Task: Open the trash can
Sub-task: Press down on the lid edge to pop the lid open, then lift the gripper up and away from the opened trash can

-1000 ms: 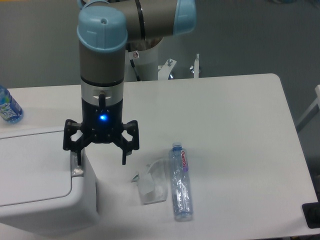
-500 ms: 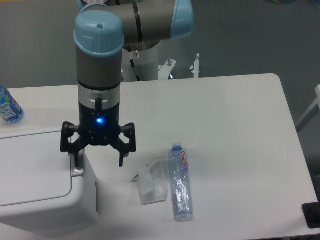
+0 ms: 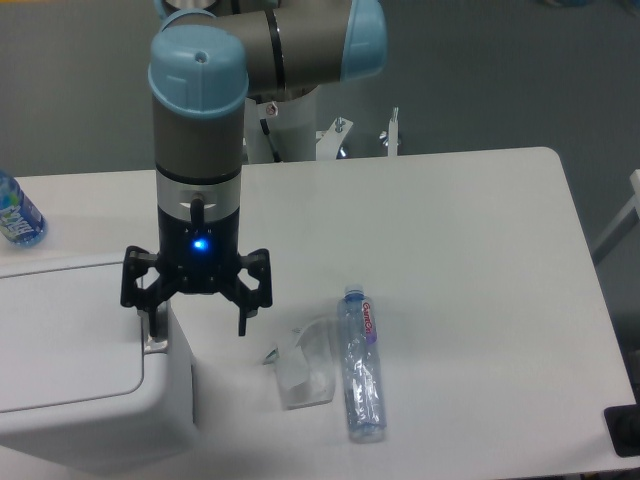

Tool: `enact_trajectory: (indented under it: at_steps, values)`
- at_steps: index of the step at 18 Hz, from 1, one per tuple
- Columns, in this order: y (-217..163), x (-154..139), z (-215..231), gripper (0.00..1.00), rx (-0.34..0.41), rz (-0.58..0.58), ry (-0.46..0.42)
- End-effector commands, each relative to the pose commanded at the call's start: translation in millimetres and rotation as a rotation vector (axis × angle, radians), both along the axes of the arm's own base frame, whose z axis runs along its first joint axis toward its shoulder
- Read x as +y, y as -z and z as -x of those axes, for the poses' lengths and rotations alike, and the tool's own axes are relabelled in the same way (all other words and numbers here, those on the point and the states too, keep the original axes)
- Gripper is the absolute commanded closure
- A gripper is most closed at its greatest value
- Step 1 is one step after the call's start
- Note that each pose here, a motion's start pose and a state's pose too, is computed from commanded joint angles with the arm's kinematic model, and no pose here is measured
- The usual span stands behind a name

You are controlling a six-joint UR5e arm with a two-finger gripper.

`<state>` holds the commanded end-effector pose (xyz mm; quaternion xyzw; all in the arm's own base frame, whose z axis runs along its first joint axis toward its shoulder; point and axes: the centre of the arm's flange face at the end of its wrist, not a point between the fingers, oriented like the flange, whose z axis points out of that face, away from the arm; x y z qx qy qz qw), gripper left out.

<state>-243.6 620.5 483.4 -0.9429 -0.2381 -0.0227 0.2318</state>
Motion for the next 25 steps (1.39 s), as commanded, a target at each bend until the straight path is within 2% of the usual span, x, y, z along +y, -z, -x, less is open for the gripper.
enact_trajectory:
  at_steps: [20, 25]
  values:
    - [1.0, 0.5, 0.1, 0.00, -0.001, 0.001, 0.002]
    - [-19.3, -1.0, 0.5, 0.00, -0.003, -0.043, 0.008]
